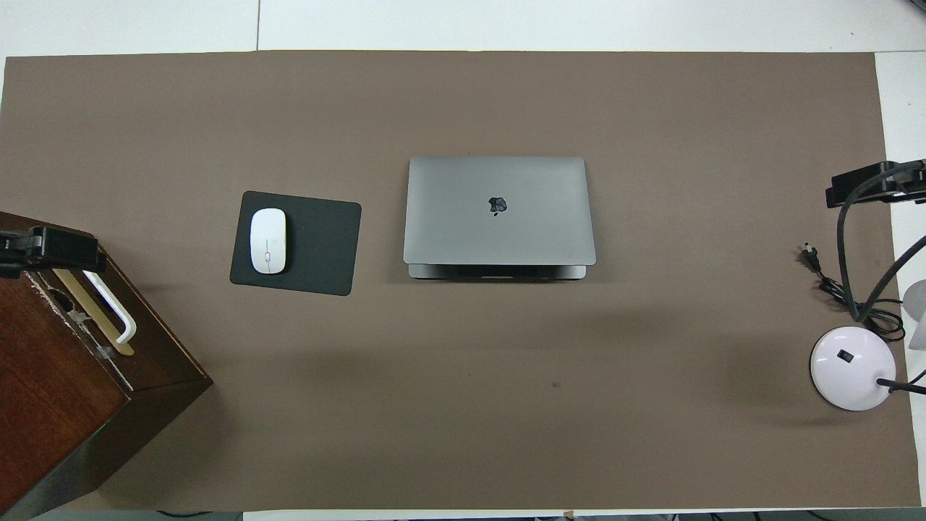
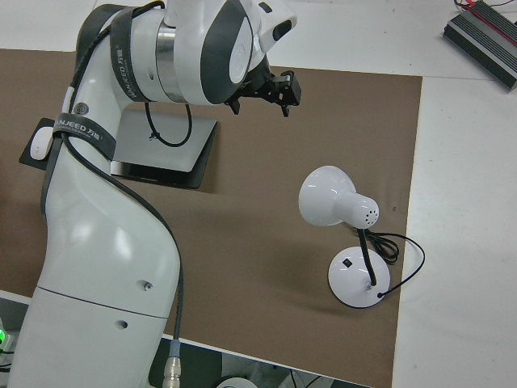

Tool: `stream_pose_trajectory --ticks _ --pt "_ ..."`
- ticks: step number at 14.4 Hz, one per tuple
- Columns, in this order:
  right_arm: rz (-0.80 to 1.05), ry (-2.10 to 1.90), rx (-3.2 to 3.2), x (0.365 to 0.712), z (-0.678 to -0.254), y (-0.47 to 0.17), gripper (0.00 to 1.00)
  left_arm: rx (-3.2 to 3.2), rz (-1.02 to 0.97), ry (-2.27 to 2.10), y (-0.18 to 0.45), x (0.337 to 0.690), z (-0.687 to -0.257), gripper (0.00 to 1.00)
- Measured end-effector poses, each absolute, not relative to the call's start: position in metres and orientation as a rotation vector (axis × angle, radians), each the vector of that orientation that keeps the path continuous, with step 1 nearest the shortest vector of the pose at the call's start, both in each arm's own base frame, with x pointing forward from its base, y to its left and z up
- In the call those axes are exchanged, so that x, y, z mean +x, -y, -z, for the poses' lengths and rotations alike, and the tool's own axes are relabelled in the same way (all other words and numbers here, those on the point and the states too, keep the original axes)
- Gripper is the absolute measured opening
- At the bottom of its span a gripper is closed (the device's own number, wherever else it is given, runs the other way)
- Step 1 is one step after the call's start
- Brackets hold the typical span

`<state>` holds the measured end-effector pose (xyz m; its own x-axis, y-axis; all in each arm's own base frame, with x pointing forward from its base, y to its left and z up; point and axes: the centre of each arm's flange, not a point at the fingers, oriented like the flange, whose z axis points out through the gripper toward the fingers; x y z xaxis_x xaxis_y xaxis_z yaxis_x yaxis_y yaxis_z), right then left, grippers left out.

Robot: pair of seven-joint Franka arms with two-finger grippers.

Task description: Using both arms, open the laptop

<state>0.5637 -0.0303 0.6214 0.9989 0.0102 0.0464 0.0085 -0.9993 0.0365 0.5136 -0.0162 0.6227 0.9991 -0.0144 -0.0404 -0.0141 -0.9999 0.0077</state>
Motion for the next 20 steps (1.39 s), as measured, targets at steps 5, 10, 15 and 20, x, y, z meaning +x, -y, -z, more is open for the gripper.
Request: stream_pose_trajectory --ticks 5,10,15,20 --pt "-0.076 -0.015 3.104 0.564 -0.622 0.03 1.0 3.133 0.06 0.022 0.016 0.514 -0.624 1.0" --pt "-0.076 -0.015 3.104 0.564 -0.622 0.03 1.0 3.133 0.055 0.022 0.016 0.514 -0.625 1.0" --pt "-0.092 0.03 3.111 0.567 -0.621 0.021 1.0 3.134 0.051 0.023 0.016 0.514 -0.626 1.0" --pt "-0.087 0.119 3.119 0.575 -0.611 0.005 1.0 3.134 0.05 0.023 0.016 0.514 -0.626 1.0"
